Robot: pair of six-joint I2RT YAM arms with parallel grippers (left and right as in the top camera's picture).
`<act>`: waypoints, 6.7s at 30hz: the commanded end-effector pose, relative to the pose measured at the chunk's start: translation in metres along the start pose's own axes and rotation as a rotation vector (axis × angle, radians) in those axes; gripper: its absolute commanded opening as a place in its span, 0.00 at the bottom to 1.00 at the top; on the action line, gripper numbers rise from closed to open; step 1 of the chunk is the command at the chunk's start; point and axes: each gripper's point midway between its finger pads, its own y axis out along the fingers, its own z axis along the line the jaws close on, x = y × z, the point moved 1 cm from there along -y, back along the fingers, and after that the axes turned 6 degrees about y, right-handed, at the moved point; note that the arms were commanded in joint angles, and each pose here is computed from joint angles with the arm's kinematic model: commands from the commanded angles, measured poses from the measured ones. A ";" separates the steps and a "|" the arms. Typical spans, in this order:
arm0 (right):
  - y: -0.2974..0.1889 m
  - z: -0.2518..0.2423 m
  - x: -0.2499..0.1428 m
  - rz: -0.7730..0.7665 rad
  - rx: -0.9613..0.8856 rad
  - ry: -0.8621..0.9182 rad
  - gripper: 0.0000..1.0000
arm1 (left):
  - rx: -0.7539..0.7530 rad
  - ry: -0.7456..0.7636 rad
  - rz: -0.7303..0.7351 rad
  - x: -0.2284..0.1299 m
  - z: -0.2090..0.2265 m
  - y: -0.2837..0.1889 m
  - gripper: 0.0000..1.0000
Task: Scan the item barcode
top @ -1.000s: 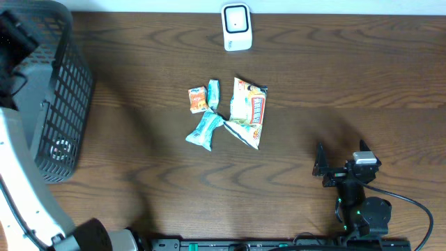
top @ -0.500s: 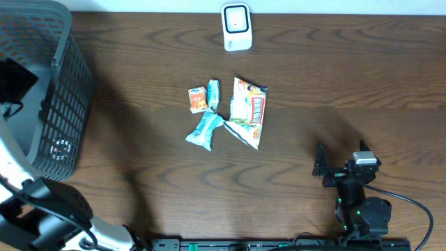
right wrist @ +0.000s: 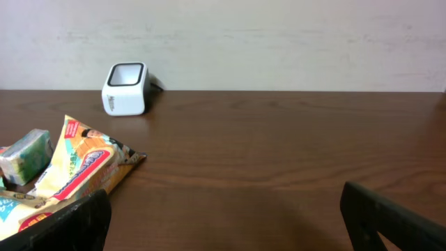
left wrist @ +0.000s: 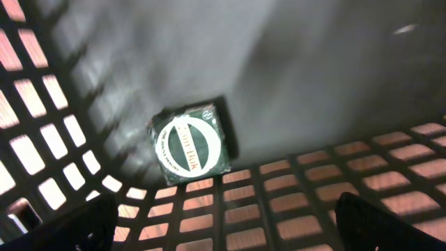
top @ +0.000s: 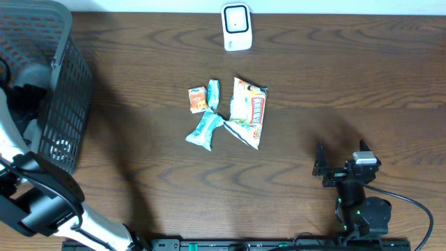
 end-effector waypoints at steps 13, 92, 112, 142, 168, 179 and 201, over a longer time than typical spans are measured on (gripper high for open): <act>0.000 -0.002 0.000 -0.003 -0.012 0.011 0.99 | 0.115 -0.212 0.115 -0.027 0.029 0.074 0.98; 0.000 -0.002 0.000 -0.003 -0.012 0.012 0.99 | -0.561 1.009 -0.549 -0.183 -0.222 -0.169 0.59; 0.000 -0.002 0.000 -0.003 -0.012 0.011 0.99 | -0.069 1.185 -0.049 -0.239 -0.229 0.055 0.60; 0.000 -0.002 0.000 -0.003 -0.012 0.011 0.99 | -0.331 0.994 -0.213 -0.218 -0.201 -0.098 0.98; 0.000 -0.002 0.000 -0.003 -0.012 0.012 0.99 | -0.516 0.268 -0.518 -0.149 -0.005 -0.250 0.97; 0.000 -0.002 0.000 -0.003 -0.012 0.011 0.99 | -0.423 -0.024 -0.448 -0.099 0.004 -0.219 0.98; 0.000 -0.002 0.000 -0.003 -0.012 0.011 0.99 | -0.298 -0.084 -0.323 -0.090 0.013 -0.182 0.98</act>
